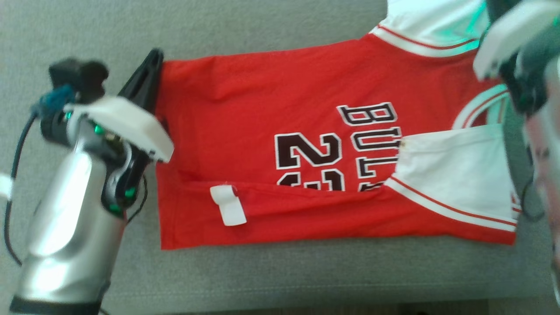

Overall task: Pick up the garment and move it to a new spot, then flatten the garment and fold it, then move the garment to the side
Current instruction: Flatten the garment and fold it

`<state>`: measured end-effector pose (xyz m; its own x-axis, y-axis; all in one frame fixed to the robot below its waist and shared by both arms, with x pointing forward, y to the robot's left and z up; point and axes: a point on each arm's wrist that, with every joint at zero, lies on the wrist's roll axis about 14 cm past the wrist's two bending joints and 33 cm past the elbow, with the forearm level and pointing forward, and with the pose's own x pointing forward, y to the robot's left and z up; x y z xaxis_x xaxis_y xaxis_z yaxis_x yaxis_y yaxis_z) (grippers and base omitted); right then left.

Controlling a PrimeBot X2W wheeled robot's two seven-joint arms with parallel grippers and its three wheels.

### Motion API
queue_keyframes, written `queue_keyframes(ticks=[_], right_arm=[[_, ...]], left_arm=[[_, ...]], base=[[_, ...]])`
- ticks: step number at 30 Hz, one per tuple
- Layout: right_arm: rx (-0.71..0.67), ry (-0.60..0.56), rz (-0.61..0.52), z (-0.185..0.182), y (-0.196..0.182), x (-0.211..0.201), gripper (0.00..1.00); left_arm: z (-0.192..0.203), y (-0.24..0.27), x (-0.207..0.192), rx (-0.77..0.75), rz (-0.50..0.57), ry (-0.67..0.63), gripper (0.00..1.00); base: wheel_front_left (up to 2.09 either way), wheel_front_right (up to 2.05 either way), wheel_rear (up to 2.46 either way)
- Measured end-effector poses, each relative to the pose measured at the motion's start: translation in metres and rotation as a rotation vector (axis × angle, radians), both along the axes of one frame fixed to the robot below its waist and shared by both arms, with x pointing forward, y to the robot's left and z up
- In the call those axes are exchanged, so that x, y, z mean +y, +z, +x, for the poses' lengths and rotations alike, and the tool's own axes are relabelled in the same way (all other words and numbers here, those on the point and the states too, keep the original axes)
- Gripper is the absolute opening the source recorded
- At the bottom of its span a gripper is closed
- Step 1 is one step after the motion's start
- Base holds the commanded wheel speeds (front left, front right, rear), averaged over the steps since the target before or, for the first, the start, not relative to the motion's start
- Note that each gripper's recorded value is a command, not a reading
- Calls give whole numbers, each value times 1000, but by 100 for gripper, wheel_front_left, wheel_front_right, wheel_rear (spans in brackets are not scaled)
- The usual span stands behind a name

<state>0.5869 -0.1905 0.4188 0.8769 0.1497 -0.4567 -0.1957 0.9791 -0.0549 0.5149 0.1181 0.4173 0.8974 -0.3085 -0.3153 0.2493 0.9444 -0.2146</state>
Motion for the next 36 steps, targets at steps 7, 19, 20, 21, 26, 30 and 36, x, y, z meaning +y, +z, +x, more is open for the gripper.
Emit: queue_keyframes(ticks=[7, 19, 20, 21, 26, 30, 36], right_arm=[[-93, -26, 65, -61, 16, -17, 0], [-55, -137, 139, -162, 9, -28, 0], [-51, -142, 145, -166, 8, -26, 0], [-48, -145, 153, -170, 8, -24, 0], [-3, -169, 176, -190, -1, -18, 0], [13, -186, 176, -201, -6, -20, 4], [18, -229, 177, -218, -6, -28, 100]], left_arm=[[-28, 10, 3, -29, -42, 43, 0], [-91, 8, 4, 11, -102, 93, 0], [-96, 5, 5, 25, -106, 98, 0], [-101, 2, 6, 37, -107, 104, 0], [-111, -7, 6, 70, -111, 114, 0], [-115, -11, 1, 84, -133, 119, 0], [-140, -17, 0, 98, -160, 145, 100]], base=[[0, 0, 0], [0, 0, 0], [0, 0, 0], [0, 0, 0], [0, 0, 0], [0, 0, 0], [0, 0, 0]])
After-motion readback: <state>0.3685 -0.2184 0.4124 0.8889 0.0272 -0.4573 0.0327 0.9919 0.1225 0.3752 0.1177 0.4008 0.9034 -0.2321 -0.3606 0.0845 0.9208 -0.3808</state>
